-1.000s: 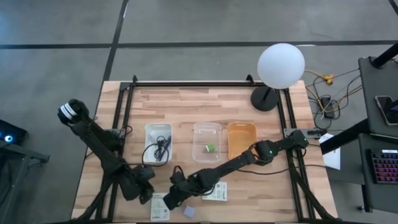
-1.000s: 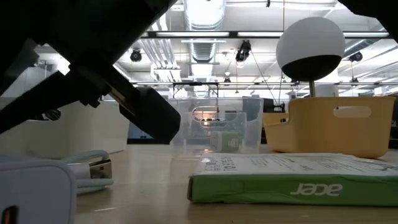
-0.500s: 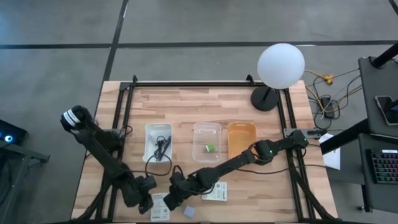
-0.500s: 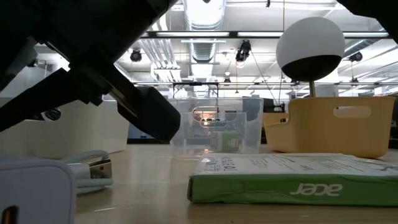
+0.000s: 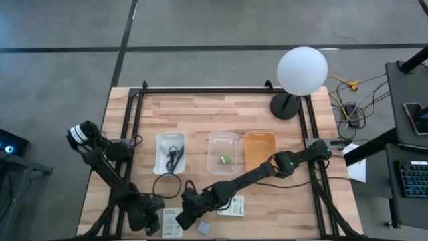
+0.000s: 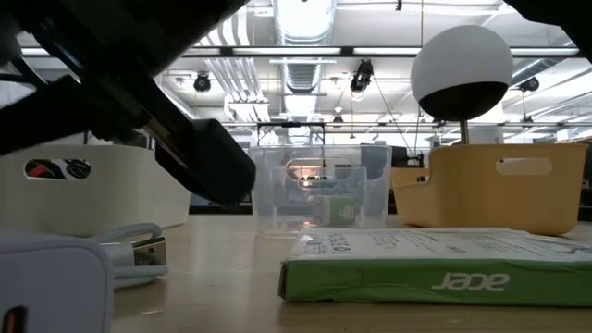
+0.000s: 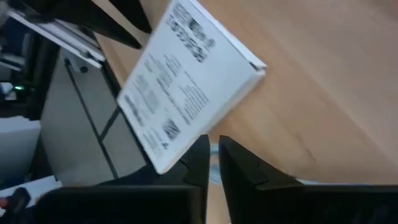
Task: Pick and place items into bin
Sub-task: Put the left card reader box into the yellow bin
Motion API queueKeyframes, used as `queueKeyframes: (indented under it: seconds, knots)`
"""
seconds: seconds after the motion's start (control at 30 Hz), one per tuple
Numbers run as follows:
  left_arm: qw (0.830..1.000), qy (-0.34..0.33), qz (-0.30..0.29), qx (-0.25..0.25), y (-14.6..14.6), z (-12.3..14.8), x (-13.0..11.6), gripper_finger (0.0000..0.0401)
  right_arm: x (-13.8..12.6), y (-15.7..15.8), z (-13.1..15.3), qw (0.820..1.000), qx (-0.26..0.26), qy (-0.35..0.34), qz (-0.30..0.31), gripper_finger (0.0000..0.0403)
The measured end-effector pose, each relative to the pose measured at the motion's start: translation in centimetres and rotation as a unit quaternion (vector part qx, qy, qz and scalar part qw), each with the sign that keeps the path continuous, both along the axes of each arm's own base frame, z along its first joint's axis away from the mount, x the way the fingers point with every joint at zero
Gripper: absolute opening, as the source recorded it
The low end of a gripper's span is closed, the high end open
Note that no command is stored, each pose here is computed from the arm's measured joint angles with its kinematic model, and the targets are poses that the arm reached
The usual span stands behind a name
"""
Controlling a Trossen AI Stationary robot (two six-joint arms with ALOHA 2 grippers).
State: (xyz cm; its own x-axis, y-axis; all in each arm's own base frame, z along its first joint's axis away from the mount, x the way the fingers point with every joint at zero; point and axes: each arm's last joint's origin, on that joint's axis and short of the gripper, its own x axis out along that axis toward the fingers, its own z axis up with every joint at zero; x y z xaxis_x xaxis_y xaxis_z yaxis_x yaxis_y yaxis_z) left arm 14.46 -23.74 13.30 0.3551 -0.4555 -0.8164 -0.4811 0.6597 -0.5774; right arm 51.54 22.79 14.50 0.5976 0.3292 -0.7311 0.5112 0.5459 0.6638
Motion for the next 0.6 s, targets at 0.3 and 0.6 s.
queueKeyframes:
  seconds: [0.3,0.6]
  knots:
    - [0.995,-0.084,0.054,0.013,1.2,3.1,-0.2,0.0054,-0.1,-0.3,-0.5,1.000,-0.003,0.008,-0.008,0.0101]
    - [0.995,-0.084,0.052,-0.002,0.5,1.1,0.3,0.0038,-0.1,-0.6,-1.0,1.000,0.002,0.019,-0.020,0.0133]
